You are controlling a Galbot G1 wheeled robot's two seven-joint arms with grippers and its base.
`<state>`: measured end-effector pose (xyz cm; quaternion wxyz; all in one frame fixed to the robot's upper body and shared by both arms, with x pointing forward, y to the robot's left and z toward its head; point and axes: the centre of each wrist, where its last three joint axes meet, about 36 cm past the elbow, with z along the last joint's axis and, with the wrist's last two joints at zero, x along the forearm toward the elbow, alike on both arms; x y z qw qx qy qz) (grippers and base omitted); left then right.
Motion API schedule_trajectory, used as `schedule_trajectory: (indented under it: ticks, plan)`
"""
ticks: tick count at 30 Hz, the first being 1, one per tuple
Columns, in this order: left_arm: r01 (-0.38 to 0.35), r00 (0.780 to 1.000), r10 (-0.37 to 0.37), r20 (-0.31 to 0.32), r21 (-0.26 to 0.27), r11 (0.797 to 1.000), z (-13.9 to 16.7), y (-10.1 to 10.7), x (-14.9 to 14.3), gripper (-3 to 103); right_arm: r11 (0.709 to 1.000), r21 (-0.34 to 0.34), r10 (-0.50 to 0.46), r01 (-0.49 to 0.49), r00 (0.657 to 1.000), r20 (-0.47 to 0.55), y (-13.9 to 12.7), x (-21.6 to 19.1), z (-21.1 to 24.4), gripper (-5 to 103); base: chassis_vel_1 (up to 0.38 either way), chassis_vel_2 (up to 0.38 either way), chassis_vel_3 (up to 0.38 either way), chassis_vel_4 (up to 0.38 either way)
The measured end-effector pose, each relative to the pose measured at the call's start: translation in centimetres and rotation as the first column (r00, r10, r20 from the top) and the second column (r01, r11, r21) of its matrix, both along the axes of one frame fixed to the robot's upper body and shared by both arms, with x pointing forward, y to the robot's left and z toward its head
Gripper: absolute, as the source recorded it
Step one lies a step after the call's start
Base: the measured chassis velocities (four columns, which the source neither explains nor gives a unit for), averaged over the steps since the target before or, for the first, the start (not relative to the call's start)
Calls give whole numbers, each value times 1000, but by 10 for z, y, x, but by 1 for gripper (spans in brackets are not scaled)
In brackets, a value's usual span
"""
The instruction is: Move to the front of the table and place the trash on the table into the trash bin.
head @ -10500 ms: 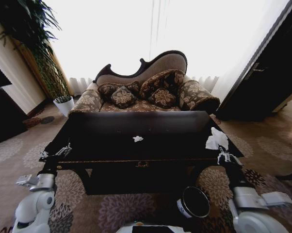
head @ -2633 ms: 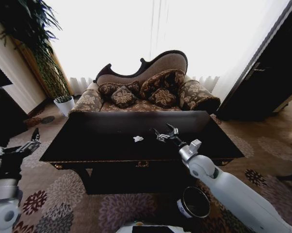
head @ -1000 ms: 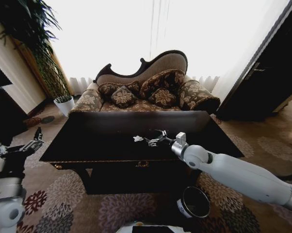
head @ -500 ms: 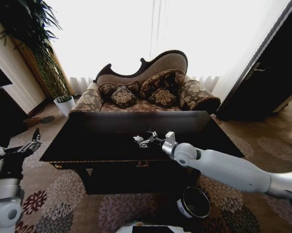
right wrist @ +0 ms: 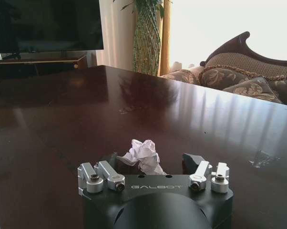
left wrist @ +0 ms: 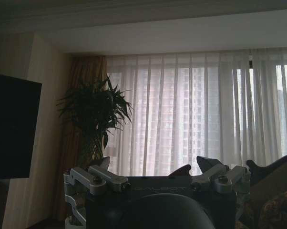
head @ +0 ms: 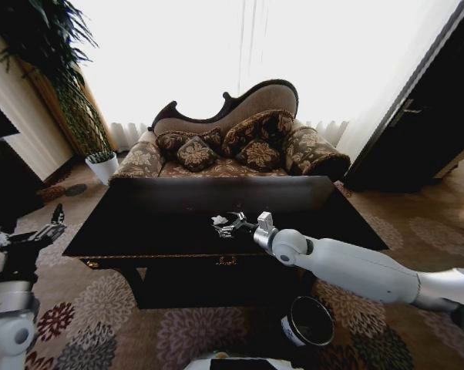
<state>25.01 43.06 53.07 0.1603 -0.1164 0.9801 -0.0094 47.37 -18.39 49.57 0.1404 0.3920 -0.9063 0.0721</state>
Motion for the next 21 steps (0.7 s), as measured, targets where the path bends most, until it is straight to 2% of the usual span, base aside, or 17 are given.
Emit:
schedule_trajectory:
  ticks: [3, 4, 8, 10, 13, 16, 17, 19, 21]
  plan:
    - [-2, 1000, 2, 0, 3, 1000, 0, 1, 0, 100, 1000, 1, 2, -2, 1000, 2, 0, 0, 1, 65, 0, 0, 0, 0]
    - [-2, 1000, 2, 0, 3, 1000, 0, 1, 0, 100, 1000, 1, 2, -2, 1000, 2, 0, 0, 1, 65, 0, 0, 0, 0]
    - [-13, 1000, 13, 5, 7, 1000, 2, 3, -4, 100, 1000, 0, 4, -4, 1000, 3, 0, -1, 2, 43, 0, 0, 0, 0]
    - [-16, 1000, 16, 5, 8, 1000, 2, 3, -5, 100, 1000, 1, 4, -4, 1000, 3, 0, -1, 2, 43, 0, 0, 0, 0]
    - [-18, 1000, 18, 9, 13, 1000, 5, 5, -6, 100, 1000, 4, 7, -7, 1000, 3, -1, -2, 4, 27, 0, 0, 0, 0]
    - [-18, 1000, 18, 13, 15, 1000, 7, 6, -7, 100, 1000, 8, 6, -6, 1000, 3, -2, -3, 6, 21, 0, 0, 0, 0]
    - [-18, 1000, 18, 14, 16, 1000, 8, 6, -7, 100, 1000, 10, 4, -4, 1000, 4, -3, -4, 8, 11, 0, 0, 0, 0]
    - [-18, 1000, 17, 14, 16, 1000, 8, 6, -7, 100, 1000, 11, 2, -2, 1000, 5, -5, -5, 8, 11, 0, 0, 0, 0]
    - [-16, 1000, 16, 15, 15, 1000, 8, 6, -8, 100, 1000, 14, -6, 6, 1000, 6, -10, -7, 11, 3, 0, 0, 0, 0]
